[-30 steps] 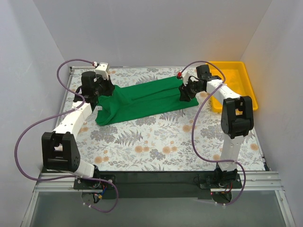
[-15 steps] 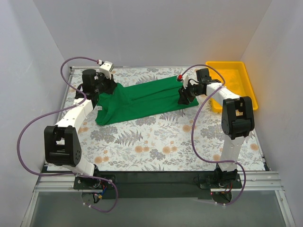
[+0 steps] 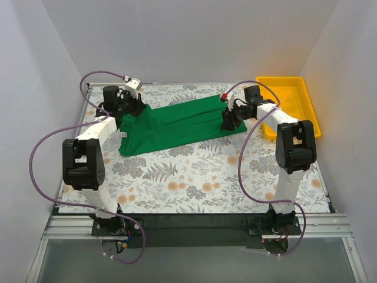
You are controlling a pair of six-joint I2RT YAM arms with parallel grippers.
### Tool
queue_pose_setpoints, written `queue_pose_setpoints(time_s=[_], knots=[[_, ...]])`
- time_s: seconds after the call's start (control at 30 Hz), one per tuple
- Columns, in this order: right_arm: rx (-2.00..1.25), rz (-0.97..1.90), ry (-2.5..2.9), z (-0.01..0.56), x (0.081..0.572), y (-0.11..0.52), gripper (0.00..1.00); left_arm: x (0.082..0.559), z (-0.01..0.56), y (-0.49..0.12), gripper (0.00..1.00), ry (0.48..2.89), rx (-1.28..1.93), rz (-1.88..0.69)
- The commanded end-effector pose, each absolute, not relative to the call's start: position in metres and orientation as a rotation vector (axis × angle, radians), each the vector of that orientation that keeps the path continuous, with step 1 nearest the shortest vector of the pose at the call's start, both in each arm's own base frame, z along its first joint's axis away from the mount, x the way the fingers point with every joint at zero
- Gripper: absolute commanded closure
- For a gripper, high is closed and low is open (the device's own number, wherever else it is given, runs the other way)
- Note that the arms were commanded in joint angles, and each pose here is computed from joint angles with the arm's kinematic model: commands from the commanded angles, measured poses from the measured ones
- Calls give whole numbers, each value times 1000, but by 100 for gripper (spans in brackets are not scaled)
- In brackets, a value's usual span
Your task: Fold and stack the t-shirts
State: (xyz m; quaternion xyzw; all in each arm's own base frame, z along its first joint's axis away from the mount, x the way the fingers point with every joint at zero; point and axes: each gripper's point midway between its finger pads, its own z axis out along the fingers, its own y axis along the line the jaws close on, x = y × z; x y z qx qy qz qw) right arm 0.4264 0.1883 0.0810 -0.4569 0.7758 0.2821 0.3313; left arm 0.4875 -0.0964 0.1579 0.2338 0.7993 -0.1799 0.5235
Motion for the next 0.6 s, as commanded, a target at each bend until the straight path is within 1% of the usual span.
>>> queue_pose_setpoints(time_s=[0.0,0.23,0.57], knots=[[-1203,751,1947,104,426,194,46,502,191,-95,100,1806,610,-403],[-1206,755,1948,102,426,195,46,514,187,-81,100,1808,599,-335],[-1204,781,1933,107,423,197,46,529,164,-64,100,1865,558,-242]])
